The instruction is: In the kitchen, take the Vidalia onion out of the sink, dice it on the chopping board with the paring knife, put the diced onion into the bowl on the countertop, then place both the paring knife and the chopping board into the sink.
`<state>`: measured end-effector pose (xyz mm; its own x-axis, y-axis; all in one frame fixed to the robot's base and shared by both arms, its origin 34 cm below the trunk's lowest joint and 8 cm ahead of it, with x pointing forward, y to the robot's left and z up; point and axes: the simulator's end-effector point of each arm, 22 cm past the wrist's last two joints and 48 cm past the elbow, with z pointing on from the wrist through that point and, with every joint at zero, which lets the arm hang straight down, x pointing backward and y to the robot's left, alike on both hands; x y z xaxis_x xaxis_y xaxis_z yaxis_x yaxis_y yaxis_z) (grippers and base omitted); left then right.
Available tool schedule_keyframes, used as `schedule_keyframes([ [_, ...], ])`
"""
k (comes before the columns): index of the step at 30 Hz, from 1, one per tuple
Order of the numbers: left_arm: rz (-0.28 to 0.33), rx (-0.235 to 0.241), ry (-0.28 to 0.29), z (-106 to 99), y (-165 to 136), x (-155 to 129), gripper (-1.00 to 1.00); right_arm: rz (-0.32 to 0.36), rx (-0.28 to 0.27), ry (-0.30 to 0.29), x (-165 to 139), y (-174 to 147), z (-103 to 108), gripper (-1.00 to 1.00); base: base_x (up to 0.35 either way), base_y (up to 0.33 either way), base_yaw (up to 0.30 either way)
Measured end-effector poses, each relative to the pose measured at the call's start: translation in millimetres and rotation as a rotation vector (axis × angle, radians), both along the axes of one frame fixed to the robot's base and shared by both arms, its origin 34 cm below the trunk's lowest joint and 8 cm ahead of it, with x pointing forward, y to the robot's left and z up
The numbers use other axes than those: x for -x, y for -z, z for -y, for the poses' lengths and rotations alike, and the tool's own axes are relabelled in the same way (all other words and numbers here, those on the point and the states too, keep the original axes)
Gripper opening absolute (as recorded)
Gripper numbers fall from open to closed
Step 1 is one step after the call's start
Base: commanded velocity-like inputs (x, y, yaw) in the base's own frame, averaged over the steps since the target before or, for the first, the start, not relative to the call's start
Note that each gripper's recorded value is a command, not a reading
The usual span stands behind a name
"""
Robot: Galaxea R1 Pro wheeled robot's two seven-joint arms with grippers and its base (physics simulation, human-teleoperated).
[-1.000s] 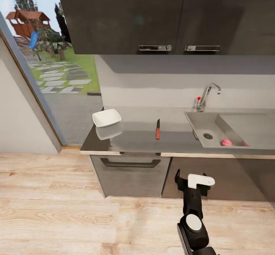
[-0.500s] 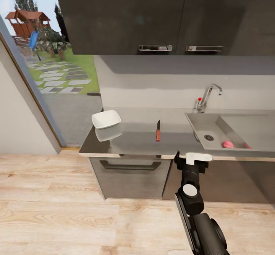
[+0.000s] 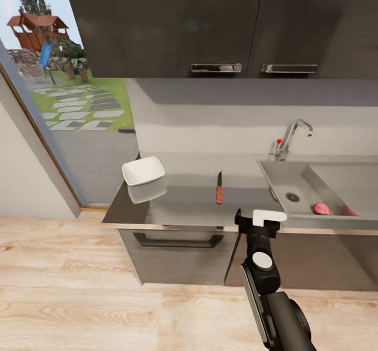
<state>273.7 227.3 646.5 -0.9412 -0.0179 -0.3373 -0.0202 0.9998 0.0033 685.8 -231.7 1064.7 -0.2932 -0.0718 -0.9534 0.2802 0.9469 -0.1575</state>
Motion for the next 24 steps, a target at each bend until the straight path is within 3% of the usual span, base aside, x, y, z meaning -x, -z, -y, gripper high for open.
schedule_keyframes([
  [7, -0.004, 0.0, 0.001, 0, 1, 1, 1.0, -0.018, -0.095, -0.024, -1, 11, -11, 1.0, 0.062, 0.0, 0.0],
  [24, -0.007, 0.0, 0.002, 0, 1, 3, 1.0, -0.024, -0.107, -0.031, -1, 16, -14, 1.0, 0.004, 0.0, 0.0],
])
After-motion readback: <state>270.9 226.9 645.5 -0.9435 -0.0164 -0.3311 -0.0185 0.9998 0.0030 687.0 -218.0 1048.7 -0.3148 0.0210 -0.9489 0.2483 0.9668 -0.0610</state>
